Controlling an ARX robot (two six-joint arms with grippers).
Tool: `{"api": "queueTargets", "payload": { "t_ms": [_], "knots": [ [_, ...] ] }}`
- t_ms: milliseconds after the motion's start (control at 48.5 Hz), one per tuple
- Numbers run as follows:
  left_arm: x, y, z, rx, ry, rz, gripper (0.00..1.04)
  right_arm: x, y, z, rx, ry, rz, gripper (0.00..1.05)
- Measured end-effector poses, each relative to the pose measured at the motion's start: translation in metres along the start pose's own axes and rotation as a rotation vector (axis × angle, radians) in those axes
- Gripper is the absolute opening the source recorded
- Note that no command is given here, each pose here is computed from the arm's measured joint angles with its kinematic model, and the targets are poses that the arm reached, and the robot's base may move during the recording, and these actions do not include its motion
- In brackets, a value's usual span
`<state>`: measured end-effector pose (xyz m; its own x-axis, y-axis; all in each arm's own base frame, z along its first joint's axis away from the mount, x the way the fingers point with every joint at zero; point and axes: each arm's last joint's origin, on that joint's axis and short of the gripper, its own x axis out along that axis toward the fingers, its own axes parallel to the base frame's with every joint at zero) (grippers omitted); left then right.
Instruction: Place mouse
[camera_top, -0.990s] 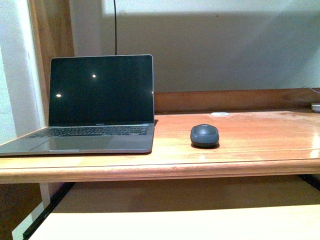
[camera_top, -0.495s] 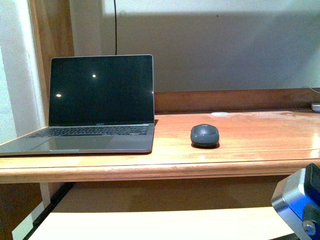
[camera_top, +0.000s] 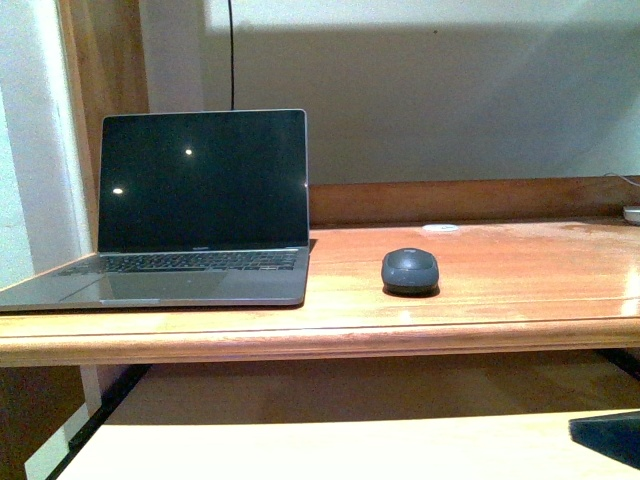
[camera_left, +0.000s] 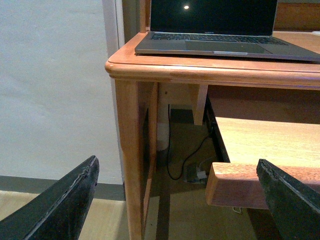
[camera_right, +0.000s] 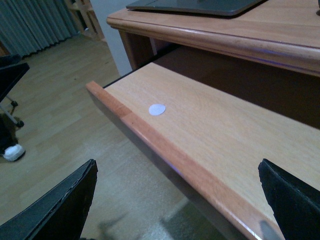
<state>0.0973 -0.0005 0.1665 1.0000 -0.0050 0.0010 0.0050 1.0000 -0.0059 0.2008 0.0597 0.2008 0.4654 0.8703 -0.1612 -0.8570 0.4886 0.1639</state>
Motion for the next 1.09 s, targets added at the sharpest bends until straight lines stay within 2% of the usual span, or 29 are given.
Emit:
{"api": "queueTargets", "payload": {
  "t_ms": [248,392,619,825,1093],
  "knots": [
    [0.0,0.0,0.0,0.0,0.0,0.0,0.97,-0.033,-0.005,-0.027,0.044,0.141,-0.027,0.97],
    [0.0,0.0,0.0,0.0,0.0,0.0,0.97,-0.033,-0.004,-0.046,0.003,0.191,-0.028,0.97],
    [0.0,0.0,0.0,0.0,0.0,0.0,0.97,-0.008,-0.002,-0.057,-0.052,0.187,-0.05,0.97],
    [0.0,0.0,0.0,0.0,0.0,0.0,0.97,0.032,0.003,-0.064,-0.032,0.171,-0.068,0.97],
    [0.0,0.0,0.0,0.0,0.0,0.0,0.97,0.075,-0.001,-0.057,-0.008,0.153,-0.133,0.97]
  ]
}}
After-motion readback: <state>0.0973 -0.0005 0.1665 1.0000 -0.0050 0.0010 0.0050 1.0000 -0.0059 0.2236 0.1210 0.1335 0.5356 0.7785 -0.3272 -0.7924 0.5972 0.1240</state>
